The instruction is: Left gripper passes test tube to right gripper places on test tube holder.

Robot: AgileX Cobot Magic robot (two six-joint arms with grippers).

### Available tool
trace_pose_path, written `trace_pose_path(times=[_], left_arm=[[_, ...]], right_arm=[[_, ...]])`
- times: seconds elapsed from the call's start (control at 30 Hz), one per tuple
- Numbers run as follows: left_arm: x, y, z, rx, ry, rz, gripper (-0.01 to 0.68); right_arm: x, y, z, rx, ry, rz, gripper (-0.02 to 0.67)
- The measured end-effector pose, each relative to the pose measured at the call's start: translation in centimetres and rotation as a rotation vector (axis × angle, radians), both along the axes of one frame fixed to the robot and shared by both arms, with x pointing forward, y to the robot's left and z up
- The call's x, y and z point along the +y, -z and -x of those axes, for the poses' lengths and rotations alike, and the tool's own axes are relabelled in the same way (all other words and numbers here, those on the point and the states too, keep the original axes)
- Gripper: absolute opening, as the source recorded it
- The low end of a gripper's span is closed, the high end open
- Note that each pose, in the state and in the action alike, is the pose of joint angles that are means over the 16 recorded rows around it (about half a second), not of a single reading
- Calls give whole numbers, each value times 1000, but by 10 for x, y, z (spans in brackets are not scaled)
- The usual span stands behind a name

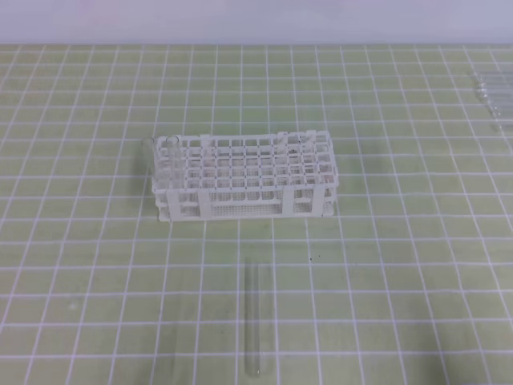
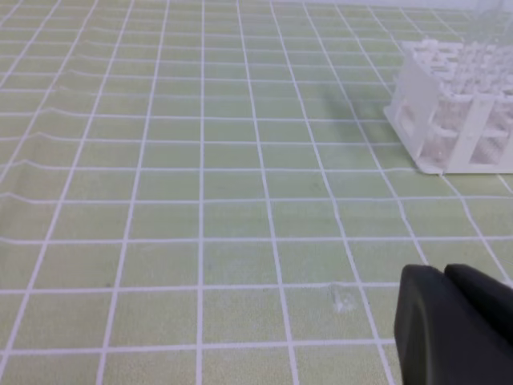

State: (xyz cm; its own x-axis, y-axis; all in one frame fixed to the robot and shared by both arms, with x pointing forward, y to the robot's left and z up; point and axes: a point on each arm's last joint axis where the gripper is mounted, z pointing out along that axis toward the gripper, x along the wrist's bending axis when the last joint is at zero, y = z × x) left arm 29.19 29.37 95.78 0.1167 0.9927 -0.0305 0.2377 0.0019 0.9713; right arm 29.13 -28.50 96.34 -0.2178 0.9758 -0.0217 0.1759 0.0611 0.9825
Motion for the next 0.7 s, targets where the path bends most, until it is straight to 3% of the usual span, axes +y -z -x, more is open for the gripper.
trace_pose_path(times=[0.7], left_arm=[[0, 2, 0, -25, -3, -7, 0]], right_arm=[[0, 0, 0, 0, 0, 0, -1]])
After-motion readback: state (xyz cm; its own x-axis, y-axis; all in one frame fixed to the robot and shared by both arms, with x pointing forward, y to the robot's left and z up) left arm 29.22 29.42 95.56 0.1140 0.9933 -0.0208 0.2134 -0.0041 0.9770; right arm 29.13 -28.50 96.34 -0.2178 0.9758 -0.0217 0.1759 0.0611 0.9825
